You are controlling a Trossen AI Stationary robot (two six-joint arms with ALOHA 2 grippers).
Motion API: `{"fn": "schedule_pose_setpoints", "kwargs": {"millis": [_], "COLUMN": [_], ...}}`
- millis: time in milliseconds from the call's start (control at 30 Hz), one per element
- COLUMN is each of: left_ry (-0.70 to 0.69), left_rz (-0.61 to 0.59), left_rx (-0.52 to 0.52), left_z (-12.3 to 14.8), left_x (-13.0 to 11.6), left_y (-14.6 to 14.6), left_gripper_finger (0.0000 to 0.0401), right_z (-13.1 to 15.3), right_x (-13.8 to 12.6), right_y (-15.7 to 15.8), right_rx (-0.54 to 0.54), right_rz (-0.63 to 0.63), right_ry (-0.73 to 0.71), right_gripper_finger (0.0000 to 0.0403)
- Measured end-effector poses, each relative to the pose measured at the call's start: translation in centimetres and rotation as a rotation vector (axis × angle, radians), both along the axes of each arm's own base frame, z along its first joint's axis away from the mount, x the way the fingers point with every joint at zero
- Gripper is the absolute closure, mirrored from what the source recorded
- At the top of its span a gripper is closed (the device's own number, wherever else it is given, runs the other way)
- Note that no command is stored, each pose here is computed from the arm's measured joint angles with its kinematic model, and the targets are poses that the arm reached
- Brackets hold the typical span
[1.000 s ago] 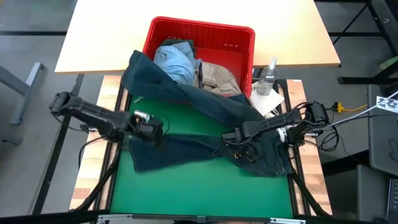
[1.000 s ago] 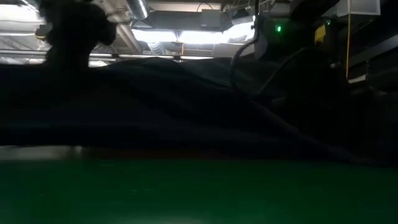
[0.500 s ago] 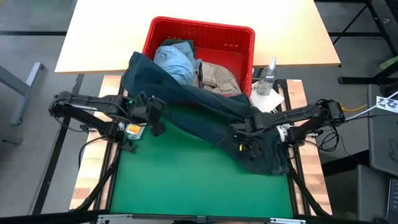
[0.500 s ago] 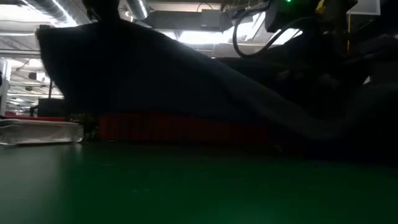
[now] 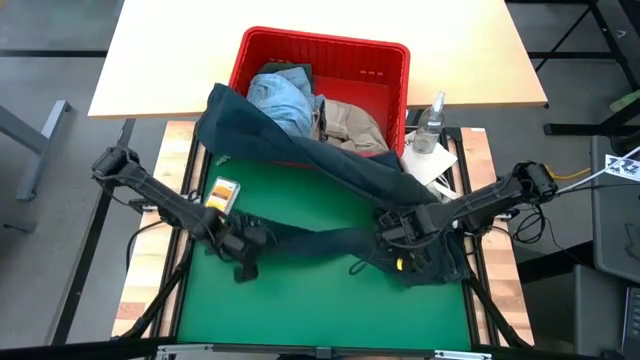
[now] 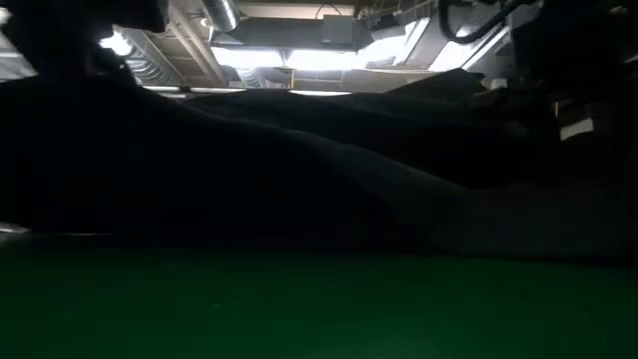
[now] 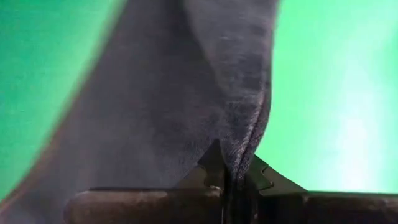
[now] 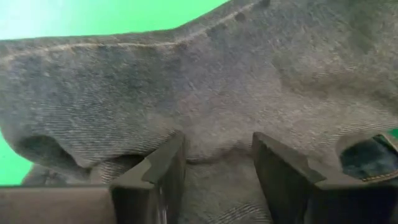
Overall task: Fold laundry
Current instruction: Fold the dark blue jeans
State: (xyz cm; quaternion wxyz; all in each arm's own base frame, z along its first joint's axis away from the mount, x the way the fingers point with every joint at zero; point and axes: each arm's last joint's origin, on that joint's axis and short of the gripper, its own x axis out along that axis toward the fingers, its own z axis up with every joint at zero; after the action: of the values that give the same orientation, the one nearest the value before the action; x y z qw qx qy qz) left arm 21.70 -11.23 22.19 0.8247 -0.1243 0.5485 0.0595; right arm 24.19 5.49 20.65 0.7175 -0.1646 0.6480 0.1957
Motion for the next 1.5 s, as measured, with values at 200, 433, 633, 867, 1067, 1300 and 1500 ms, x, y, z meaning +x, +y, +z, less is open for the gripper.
{"fn": "schedule_pose_setpoints", "kwargs": {"millis": [200, 433, 633, 867, 1067, 1300, 1500], "left_ry": [0.002, 0.120, 0.218, 0.124, 0.116, 0.036, 0.113], "left_rz": [-0.129, -0.007, 0.114, 0.120, 0.062, 0.127, 0.244], "left_rx": [-0.130, -0.274, -0.428, -0.542, -0.654, -0.590, -0.416], "left_z": [-2.5, -5.3, -6.0, -4.7, -3.6, -1.3, 0.3], "left_x": [1.1, 1.6, 1.9, 3.3, 3.7, 3.0, 0.6], "left_y": [-3.5, -6.0, -6.6, -6.0, -5.8, -3.6, 0.6], "left_gripper_finger": [0.0381, 0.0332, 0.0285, 0.0269, 0.0268, 0.0268, 0.0268], "right_z": [-1.3, -4.4, -5.5, -5.5, -5.6, -5.5, -4.2], "right_x": [-1.0, -2.8, -3.6, -3.6, -3.7, -3.6, -3.0], "right_y": [1.4, 1.4, 1.3, 1.3, 1.3, 1.3, 1.6], "right_rx": [0.002, 0.070, 0.090, 0.106, 0.118, 0.123, 0.127], "right_rz": [0.008, -0.073, -0.083, -0.077, -0.073, -0.073, -0.067], "right_ry": [0.028, 0.110, 0.136, 0.145, 0.155, 0.154, 0.157], "right_gripper_finger": [0.0217, 0.0217, 0.0217, 0.0217, 0.0217, 0.0217, 0.0217]}}
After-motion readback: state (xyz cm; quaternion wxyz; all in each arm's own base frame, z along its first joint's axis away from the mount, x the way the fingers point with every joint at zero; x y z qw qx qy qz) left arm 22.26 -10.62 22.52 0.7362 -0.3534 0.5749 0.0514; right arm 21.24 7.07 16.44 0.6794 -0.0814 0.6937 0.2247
